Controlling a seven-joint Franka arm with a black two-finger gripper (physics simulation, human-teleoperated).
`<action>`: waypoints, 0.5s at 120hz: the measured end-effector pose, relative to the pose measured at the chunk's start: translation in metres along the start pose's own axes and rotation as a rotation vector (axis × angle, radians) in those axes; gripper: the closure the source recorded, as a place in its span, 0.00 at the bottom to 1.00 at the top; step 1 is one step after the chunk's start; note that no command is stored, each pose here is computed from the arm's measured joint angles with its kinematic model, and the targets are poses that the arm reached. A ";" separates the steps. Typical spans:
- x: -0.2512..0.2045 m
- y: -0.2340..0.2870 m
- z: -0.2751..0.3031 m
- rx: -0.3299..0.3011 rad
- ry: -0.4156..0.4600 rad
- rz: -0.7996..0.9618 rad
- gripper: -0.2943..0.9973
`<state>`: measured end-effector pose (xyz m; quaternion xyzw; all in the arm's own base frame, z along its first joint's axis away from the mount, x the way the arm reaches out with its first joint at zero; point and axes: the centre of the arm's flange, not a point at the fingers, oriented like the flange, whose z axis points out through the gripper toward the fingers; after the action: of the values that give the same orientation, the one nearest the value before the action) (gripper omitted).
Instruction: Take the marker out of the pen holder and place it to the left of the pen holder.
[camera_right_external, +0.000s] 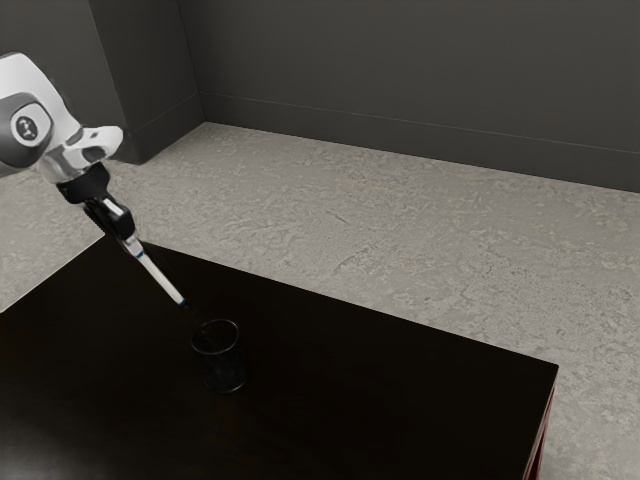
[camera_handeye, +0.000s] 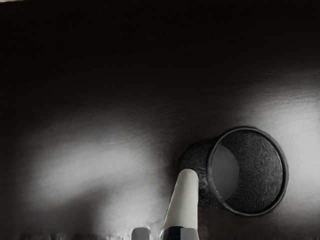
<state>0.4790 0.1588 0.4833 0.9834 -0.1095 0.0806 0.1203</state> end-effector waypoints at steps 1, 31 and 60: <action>-0.003 -0.005 -0.002 0.004 -0.001 -0.008 0.84; -0.040 -0.026 0.042 0.079 -0.236 -0.017 0.84; -0.050 -0.018 0.062 0.088 -0.330 -0.046 0.62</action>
<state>0.4432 0.1695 0.4105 0.9898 -0.1017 -0.0802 0.0592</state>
